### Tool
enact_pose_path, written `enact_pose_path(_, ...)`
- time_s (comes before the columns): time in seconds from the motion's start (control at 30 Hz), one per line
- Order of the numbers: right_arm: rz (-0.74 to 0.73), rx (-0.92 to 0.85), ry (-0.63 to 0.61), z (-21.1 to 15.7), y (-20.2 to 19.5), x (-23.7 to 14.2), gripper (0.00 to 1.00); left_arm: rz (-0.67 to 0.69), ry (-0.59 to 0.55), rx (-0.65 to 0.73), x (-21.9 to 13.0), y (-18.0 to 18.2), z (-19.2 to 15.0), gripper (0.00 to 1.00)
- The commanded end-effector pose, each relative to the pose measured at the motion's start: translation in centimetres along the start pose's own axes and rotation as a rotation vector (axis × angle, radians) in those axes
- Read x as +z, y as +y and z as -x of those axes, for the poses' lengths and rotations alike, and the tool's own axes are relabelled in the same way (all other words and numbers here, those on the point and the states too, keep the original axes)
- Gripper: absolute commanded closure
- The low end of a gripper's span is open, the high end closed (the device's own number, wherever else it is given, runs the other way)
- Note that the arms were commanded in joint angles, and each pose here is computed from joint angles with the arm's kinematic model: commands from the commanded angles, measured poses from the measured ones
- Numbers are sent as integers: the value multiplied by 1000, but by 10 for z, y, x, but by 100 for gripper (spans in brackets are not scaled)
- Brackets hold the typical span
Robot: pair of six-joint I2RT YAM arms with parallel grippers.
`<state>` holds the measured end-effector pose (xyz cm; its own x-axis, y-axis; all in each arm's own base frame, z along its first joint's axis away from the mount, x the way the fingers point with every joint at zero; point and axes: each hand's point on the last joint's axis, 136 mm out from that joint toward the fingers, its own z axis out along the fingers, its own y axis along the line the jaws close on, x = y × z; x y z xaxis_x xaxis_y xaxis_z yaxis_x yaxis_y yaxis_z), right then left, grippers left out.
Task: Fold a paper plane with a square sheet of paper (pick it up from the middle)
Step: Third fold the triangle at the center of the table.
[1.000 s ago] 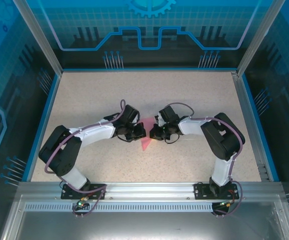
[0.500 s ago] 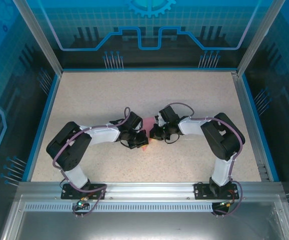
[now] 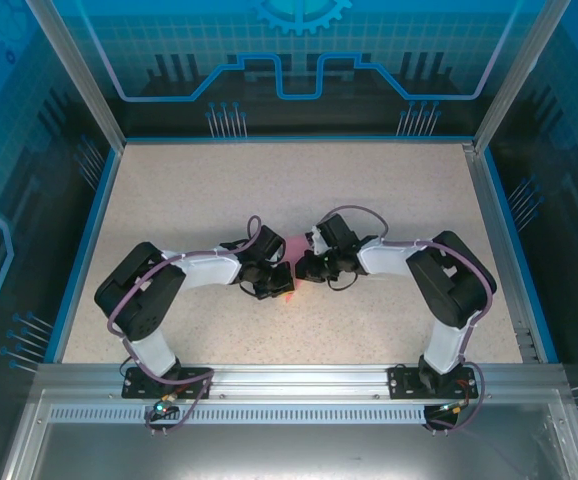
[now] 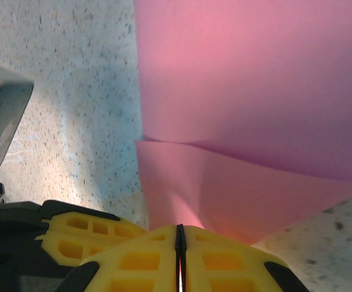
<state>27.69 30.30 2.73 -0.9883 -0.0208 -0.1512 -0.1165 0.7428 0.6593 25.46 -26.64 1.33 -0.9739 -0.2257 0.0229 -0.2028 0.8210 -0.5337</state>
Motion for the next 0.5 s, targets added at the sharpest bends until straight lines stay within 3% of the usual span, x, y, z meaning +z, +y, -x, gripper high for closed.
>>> enact_pose_path(0.0, 6, -21, 40, -15, 1, 6, 90, 115, 28, -39, 7, 32, -15, 100)
enact_pose_path(0.47, -84, 9, 99, -22, -26, 19, 91, 197, 48, -104, 11, 57, -31, 100)
